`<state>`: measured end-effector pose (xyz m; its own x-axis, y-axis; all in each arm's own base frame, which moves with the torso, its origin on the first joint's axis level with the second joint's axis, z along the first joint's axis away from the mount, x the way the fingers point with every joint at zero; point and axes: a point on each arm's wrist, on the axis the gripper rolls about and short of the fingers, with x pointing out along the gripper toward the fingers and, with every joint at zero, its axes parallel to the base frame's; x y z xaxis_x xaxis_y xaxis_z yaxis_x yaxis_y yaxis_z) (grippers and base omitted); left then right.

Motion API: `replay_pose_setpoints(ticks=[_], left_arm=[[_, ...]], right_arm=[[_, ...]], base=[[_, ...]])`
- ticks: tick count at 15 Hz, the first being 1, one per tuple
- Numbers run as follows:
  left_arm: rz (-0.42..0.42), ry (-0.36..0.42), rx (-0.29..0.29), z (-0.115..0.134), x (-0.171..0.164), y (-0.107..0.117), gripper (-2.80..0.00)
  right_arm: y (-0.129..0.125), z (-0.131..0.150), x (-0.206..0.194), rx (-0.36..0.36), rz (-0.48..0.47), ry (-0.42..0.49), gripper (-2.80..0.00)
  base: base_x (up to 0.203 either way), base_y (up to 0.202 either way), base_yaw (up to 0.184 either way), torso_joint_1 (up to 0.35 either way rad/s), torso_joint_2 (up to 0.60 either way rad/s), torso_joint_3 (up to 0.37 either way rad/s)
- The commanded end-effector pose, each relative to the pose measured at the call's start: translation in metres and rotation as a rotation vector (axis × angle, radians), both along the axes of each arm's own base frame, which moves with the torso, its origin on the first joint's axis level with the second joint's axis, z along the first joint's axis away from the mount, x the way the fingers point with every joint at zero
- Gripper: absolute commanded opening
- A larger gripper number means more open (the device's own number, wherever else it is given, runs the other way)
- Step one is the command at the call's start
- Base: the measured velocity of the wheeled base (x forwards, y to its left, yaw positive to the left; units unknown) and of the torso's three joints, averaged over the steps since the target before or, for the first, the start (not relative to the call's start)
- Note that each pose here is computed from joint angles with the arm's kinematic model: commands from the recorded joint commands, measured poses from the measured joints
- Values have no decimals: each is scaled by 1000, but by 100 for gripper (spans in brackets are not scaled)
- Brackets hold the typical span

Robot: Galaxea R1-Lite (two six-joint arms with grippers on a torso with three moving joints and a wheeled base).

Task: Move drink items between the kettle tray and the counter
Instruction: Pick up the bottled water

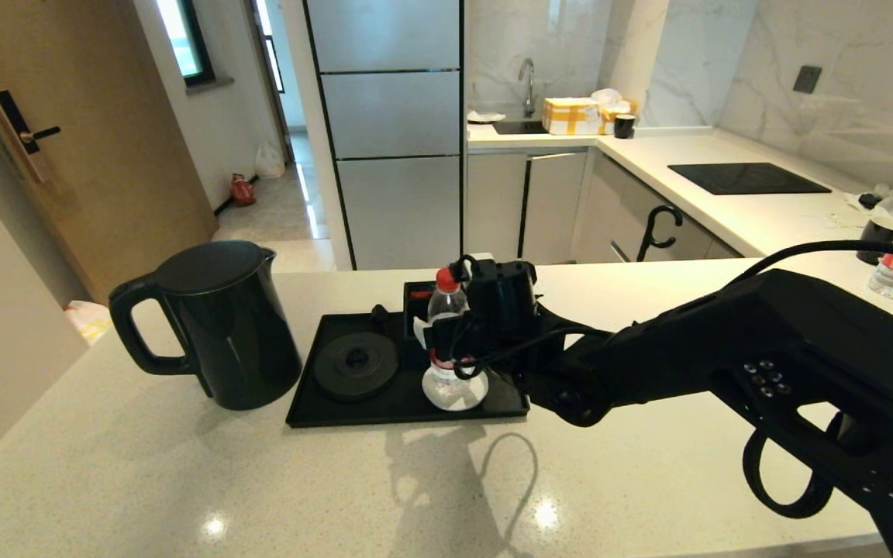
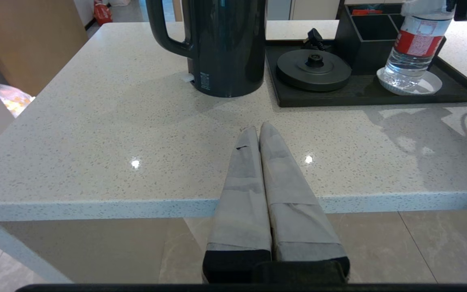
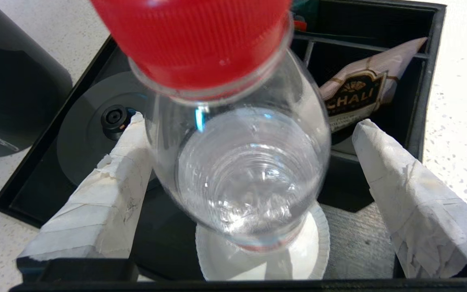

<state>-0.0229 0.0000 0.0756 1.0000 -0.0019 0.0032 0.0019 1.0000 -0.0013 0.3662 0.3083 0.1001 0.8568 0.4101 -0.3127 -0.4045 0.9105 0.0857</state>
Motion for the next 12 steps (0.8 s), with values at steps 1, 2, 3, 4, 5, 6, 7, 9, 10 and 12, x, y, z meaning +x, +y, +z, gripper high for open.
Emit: replay_pose_setpoints(ticks=[1,2,3,4,5,6,7,9,10,12], left_arm=[[0,0,0,0,0,0,-280],[0,0,0,0,0,0,-280],[0,0,0,0,0,0,-280],[0,0,0,0,0,0,-280],[0,0,0,0,0,0,-280],[0,-1,0,0,0,0,-280],[0,0,0,0,0,0,-280],[0,-1,0,0,0,0,-280],[0,0,0,0,0,0,-280],[0,-1,0,0,0,0,-280]], right_arm=[[2,0,1,1,0,-4,0],[3,0,2,-2,-1,-9,0],[4,0,4,-4,-12,-13,0],[4,-1,5,-15,-25,-10,-280],[5,-1,5,-19,-28,-11,-280],[5,-1,5,-20,-27,-10,-280],[6,0,4,-22,-27,-9,-280],[4,10,0,-23,-26,-8,-280],[2,23,-5,-15,-24,-12,-280],[-3,48,-14,-5,-21,-16,-280]], base=[[0,0,0,0,0,0],[0,0,0,0,0,0],[0,0,0,0,0,0],[0,0,0,0,0,0],[0,0,0,0,0,0],[0,0,0,0,0,0],[0,0,0,0,0,0],[0,0,0,0,0,0],[0,0,0,0,0,0],[0,0,0,0,0,0]])
